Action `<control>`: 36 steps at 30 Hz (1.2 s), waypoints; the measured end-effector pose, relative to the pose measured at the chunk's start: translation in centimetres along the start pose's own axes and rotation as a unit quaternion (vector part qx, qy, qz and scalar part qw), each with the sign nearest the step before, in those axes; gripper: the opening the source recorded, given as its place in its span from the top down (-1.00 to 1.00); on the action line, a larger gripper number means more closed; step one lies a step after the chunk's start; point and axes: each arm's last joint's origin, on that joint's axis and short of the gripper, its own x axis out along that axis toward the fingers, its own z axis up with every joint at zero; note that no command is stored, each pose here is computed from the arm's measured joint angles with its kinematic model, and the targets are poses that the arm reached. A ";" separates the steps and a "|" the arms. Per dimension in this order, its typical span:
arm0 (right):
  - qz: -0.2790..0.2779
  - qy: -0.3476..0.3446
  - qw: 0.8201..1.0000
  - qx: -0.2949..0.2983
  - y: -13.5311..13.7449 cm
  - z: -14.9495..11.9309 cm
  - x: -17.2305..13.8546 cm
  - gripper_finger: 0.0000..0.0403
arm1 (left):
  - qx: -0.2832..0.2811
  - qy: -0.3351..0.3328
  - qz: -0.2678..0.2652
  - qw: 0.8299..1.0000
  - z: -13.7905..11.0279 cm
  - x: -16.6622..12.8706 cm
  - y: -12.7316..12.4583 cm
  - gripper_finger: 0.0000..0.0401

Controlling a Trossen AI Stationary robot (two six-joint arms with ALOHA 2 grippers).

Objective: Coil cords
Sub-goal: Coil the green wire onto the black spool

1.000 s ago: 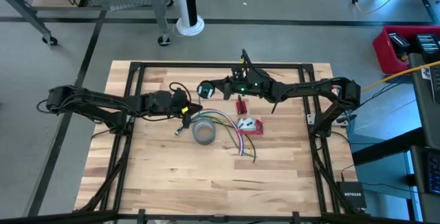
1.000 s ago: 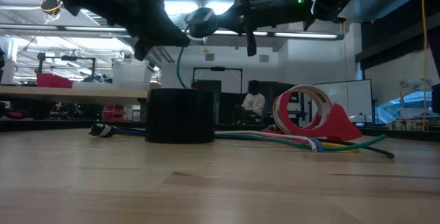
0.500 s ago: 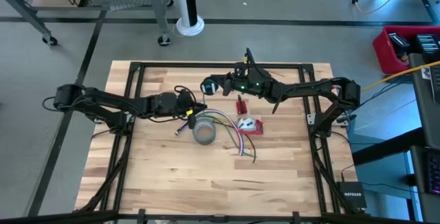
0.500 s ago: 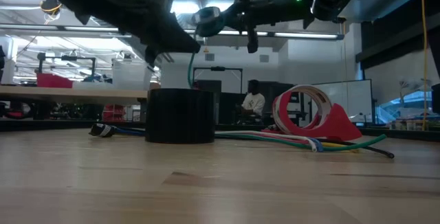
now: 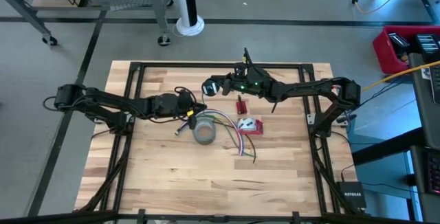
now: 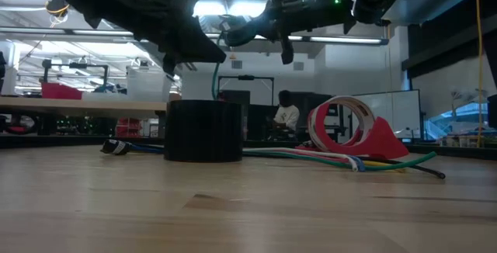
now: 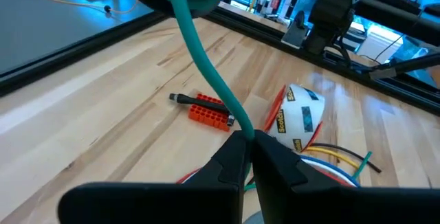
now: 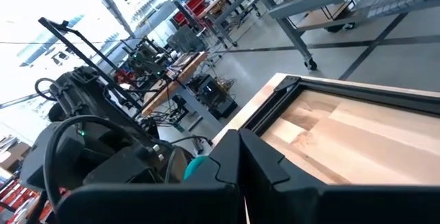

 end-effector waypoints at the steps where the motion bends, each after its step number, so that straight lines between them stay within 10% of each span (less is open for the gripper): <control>1: 0.000 0.000 1.000 0.000 0.0 0.0 0.0 0.97 | 0.000 -0.001 0.000 1.000 0.0 0.0 0.0 0.91; 25: 0.013 0.019 1.000 0.000 0.0 -0.2 0.0 0.96 | -0.002 0.054 -0.054 0.997 -0.4 0.1 0.6 0.90; 36: 0.014 0.016 1.000 0.000 0.1 -0.1 0.0 0.96 | -0.023 0.065 -0.075 0.995 -0.2 0.3 1.3 0.52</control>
